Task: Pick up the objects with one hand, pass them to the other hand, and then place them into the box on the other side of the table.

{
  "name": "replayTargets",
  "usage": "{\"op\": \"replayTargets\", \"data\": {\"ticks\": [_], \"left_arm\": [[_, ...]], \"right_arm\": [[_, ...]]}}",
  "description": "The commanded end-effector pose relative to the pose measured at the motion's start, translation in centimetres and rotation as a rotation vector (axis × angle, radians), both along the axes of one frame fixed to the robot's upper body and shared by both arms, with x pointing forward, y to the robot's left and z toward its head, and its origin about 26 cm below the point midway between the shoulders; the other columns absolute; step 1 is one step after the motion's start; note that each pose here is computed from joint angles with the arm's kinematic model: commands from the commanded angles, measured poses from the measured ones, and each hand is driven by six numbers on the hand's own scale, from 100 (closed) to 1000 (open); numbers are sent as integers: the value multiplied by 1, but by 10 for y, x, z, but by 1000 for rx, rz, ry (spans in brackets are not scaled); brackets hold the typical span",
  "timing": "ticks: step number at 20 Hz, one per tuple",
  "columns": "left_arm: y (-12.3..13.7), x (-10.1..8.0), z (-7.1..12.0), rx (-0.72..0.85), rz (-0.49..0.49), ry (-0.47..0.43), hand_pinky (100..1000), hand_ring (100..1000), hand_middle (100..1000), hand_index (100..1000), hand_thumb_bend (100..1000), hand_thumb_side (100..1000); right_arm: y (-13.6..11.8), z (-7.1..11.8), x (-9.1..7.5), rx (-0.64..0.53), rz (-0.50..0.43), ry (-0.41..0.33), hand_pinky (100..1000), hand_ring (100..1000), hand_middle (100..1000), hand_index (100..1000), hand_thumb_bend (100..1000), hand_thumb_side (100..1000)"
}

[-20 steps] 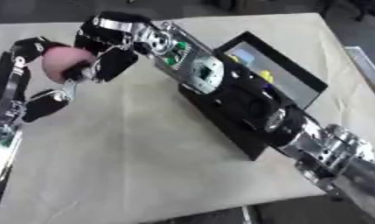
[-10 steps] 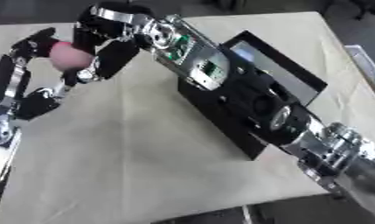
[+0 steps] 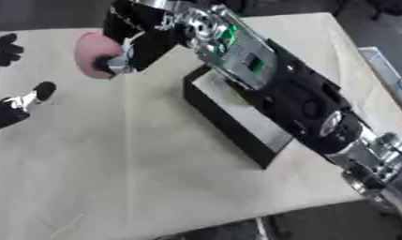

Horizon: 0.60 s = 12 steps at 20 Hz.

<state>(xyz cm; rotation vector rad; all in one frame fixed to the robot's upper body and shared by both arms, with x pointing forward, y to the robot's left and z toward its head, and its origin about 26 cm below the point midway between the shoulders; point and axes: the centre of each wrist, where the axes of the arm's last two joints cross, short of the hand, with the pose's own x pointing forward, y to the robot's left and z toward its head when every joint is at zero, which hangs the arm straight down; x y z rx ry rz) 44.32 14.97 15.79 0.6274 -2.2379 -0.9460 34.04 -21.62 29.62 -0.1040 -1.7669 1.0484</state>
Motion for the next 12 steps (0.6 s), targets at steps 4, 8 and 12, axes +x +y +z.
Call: {"op": "replayTargets", "data": {"ticks": [4, 8, 12], "left_arm": [[52, -1, 28, 5, 43, -40, 734, 699, 695, 903, 530, 697], [92, -9, 36, -86, 103, -15, 709, 673, 668, 874, 447, 611], [137, -24, 41, -235, 184, 23, 687, 642, 638, 842, 382, 607]], "right_arm": [[-47, 20, -20, 55, -102, -28, 890, 678, 449, 511, 375, 100], [-78, 16, -30, 88, -214, -37, 890, 681, 454, 517, 367, 100], [-108, 4, -35, 108, -361, -60, 887, 682, 457, 521, 367, 100]]}}
